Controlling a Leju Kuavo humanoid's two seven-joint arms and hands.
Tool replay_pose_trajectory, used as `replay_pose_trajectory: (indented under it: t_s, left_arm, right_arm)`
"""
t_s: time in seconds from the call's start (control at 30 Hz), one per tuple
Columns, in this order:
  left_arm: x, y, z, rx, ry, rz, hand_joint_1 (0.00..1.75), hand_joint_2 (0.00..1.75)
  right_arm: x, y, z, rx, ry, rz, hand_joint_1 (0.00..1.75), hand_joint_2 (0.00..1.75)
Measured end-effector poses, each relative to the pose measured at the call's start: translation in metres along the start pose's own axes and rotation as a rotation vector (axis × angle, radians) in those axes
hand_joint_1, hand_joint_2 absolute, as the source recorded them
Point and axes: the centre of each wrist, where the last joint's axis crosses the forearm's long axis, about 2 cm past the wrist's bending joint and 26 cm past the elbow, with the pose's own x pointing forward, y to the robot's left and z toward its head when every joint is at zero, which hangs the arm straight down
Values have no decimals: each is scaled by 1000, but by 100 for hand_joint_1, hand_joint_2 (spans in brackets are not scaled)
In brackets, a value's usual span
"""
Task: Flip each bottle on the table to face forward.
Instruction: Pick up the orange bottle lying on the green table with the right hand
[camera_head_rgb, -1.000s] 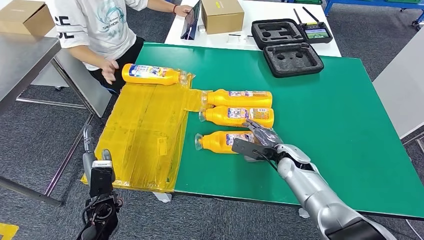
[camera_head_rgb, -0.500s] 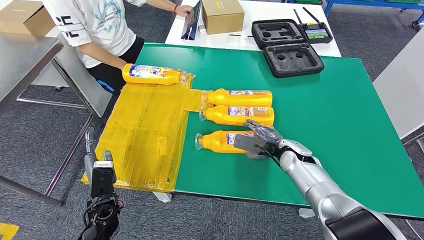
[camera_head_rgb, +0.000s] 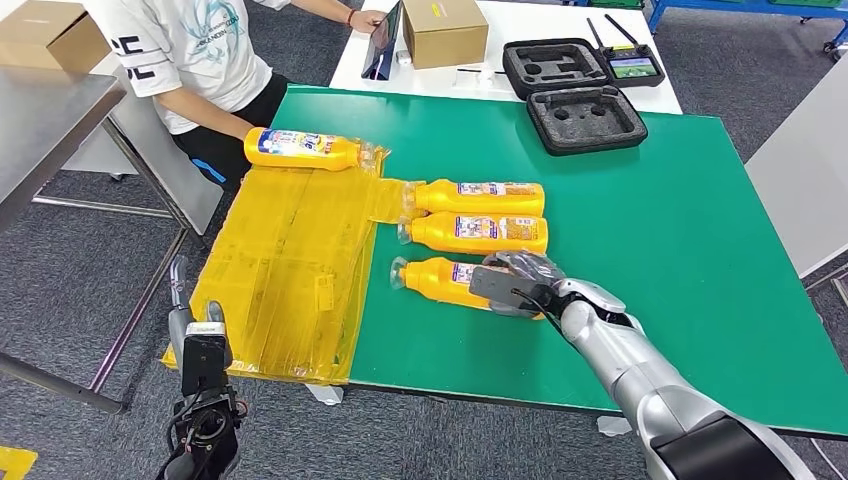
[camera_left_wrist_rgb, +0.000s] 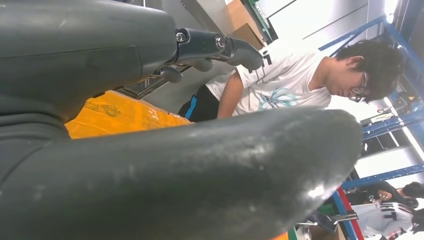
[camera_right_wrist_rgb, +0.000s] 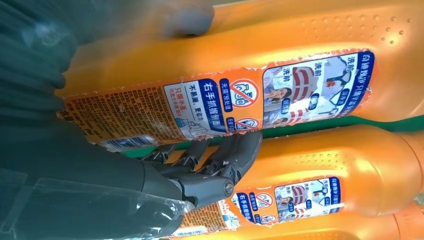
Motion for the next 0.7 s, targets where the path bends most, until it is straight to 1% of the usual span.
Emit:
replay_pose_trajectory:
  t_s: [0.1,0.2,0.3,0.43,0.57,0.7]
  left_arm:
    - [-1,0,1,-2,3,-1,0,0]
    - [-1,0,2,-5,4,-1,0,0]
    - [-1,0,2,-12,1,-2,0,0]
    - [0,-2,2,-23,2,11,0,0]
    - [1,-4,3,-28,25,68,0,0]
    - [7,-7,5,-48,53,178,0,0]
  right_arm:
    - [0,2,0,-5,-26,-27,175,175]
    - [0,6,1,-20,-78,-95,175,175]
    - [1,14,2,-54,-146,-208,175,175]
    - [6,26,4,-128,-273,-402,175,175]
    - [15,33,4,-220,-390,-546,175,175]
    - [29,36,1,-276,-453,-611,175,175]
